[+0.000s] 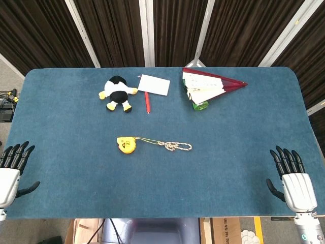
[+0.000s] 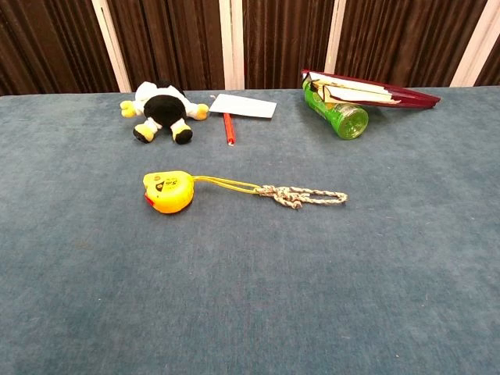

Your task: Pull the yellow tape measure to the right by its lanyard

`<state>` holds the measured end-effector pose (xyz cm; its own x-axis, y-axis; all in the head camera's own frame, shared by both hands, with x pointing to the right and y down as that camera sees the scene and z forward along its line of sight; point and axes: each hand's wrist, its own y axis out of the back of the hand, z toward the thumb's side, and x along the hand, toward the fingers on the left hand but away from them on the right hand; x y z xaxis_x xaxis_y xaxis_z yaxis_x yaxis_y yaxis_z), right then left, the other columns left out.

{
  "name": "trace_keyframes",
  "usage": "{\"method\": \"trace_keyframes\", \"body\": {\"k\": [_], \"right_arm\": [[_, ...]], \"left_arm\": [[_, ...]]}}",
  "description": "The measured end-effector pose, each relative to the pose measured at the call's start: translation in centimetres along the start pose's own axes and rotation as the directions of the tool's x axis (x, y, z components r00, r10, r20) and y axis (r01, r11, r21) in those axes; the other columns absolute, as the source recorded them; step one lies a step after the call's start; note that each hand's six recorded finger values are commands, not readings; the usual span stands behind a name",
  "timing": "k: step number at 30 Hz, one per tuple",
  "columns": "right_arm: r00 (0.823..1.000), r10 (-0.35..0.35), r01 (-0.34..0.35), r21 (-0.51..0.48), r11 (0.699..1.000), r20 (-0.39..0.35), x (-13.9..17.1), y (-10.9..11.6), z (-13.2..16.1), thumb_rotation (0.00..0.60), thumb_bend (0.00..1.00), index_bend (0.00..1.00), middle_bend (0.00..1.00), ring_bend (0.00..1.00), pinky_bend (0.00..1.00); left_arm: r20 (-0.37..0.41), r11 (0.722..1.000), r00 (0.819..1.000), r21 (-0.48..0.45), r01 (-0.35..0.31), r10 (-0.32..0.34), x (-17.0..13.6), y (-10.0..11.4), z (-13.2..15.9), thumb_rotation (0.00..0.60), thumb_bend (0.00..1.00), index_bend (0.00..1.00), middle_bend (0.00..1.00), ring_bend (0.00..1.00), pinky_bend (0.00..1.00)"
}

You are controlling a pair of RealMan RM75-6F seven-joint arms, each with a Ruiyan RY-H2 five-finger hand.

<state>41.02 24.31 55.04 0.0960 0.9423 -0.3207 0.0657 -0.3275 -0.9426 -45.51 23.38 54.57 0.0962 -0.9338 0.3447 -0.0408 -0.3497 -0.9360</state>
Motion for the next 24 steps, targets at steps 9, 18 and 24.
{"method": "trace_keyframes", "body": {"k": [9, 18, 24], "right_arm": [[1.000, 0.012, -0.012, 0.005, 1.000, 0.005, 0.1, -0.1, -0.1, 0.600, 0.36, 0.00, 0.00, 0.00, 0.00], [1.000, 0.018, -0.018, -0.007, 1.000, -0.010, 0.1, -0.1, 0.3, 0.600, 0.36, 0.00, 0.00, 0.00, 0.00], [0.999, -0.009, 0.007, -0.038, 0.999, -0.040, -0.6, 0.3, 0.9, 0.600, 0.36, 0.00, 0.00, 0.00, 0.00]], "left_arm": [[0.002, 1.000, 1.000, -0.002, -0.005, 0.005, -0.1, 0.1, 0.0, 0.600, 0.00, 0.00, 0.00, 0.00, 0.00], [0.003, 1.000, 1.000, -0.004, -0.003, 0.003, 0.0, 0.1, 0.0, 0.600, 0.00, 0.00, 0.00, 0.00, 0.00], [0.005, 1.000, 1.000, -0.007, -0.003, 0.003, -0.1, 0.1, 0.0, 0.600, 0.00, 0.00, 0.00, 0.00, 0.00]]}}
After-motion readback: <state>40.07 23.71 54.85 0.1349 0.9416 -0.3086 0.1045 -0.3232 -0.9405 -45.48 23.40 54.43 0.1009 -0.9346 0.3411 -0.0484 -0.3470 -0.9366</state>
